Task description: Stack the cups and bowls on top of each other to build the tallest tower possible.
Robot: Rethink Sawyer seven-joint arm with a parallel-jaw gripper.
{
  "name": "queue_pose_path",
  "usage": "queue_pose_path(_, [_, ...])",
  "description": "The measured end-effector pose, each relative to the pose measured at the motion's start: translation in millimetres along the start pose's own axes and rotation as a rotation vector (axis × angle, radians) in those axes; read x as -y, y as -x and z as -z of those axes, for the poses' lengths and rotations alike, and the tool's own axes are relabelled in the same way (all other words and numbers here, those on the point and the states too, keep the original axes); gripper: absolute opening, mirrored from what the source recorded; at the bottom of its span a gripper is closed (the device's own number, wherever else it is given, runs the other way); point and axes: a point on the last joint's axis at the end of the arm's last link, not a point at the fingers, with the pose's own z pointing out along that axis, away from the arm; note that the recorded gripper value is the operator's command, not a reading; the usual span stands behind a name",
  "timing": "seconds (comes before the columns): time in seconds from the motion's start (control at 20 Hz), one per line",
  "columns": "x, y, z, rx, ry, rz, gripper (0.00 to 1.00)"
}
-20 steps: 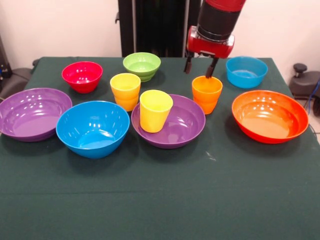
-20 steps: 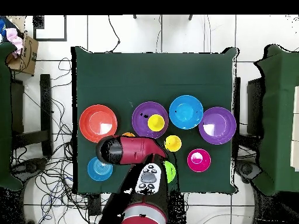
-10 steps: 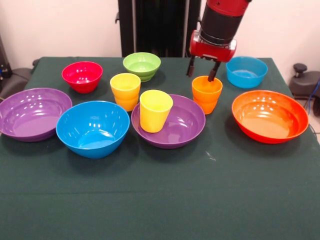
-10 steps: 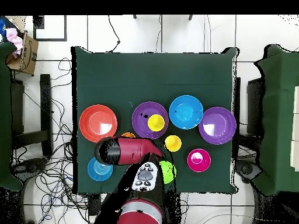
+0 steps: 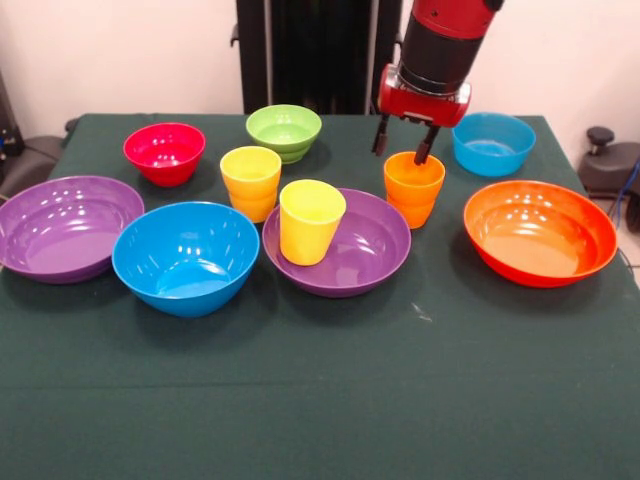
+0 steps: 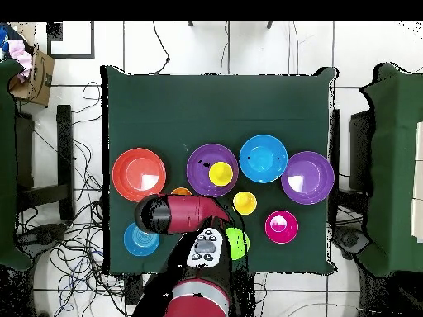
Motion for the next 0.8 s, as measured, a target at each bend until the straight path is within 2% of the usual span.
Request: queue_pose_path(0.8, [-0.3, 1.7, 0.0, 0.012, 0.002, 0.0, 1.0])
